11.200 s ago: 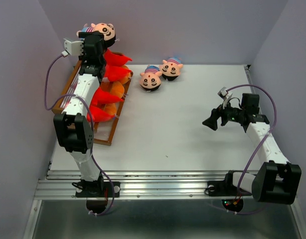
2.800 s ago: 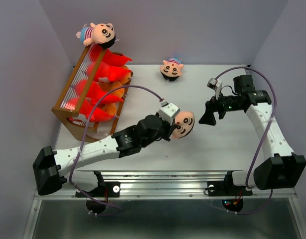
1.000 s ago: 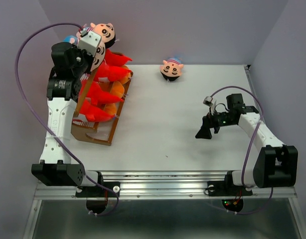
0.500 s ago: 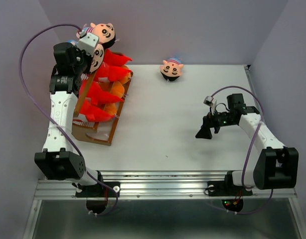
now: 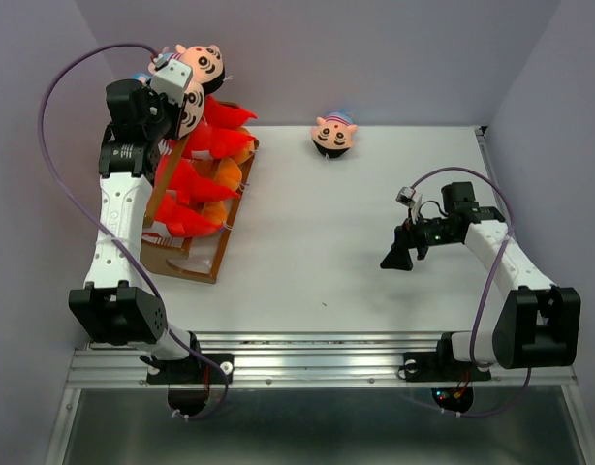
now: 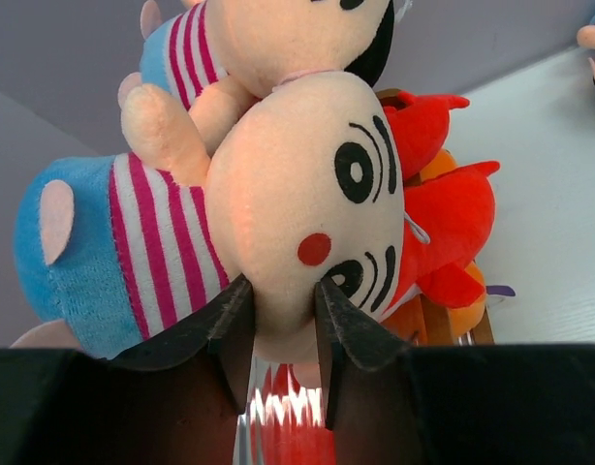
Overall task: Place and organize the stuffed toys onto the shelf
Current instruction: Place the stuffed toy onto shelf
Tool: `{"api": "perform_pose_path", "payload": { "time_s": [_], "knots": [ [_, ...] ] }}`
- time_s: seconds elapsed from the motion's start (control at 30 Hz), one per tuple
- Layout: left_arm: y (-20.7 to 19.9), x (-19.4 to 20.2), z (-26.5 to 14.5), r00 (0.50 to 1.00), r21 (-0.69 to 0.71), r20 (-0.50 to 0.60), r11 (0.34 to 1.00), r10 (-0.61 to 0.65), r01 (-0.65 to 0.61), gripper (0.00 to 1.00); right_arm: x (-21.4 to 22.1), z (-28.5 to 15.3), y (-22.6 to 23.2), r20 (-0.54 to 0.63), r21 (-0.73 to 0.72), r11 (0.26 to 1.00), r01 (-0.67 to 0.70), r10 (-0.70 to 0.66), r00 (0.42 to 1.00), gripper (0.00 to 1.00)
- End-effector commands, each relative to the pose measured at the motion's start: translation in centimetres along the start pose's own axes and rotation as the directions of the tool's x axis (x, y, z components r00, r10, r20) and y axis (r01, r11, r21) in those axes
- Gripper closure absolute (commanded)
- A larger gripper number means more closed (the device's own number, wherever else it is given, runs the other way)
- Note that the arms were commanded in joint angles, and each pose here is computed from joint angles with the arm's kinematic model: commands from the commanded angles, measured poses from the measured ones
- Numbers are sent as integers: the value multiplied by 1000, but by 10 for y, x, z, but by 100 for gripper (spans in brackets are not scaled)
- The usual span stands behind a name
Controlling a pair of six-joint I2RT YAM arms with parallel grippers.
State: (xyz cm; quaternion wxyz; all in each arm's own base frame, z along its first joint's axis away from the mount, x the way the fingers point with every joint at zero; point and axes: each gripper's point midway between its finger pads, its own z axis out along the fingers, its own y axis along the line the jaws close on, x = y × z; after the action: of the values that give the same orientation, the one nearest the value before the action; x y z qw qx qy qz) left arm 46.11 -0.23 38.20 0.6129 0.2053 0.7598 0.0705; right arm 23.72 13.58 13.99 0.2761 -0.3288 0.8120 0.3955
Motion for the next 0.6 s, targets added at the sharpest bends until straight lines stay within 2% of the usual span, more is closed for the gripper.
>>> {"api": "perform_pose_path", "payload": {
  "time_s": [0.0,0.47,0.57],
  "knots": [
    [6,-20,-4,998,-14,55,1000,-10,11,60,-7,-3,1,36,7,999,50,-50,998,0],
    [8,-30,-4,995,-13,87,999,-41,42,53,-7,-5,-2,38,12,999,41,-42,998,0],
    [8,-33,-3,994,-9,93,999,-48,49,60,-7,-5,-2,38,13,999,42,-43,998,0]
  ]
}}
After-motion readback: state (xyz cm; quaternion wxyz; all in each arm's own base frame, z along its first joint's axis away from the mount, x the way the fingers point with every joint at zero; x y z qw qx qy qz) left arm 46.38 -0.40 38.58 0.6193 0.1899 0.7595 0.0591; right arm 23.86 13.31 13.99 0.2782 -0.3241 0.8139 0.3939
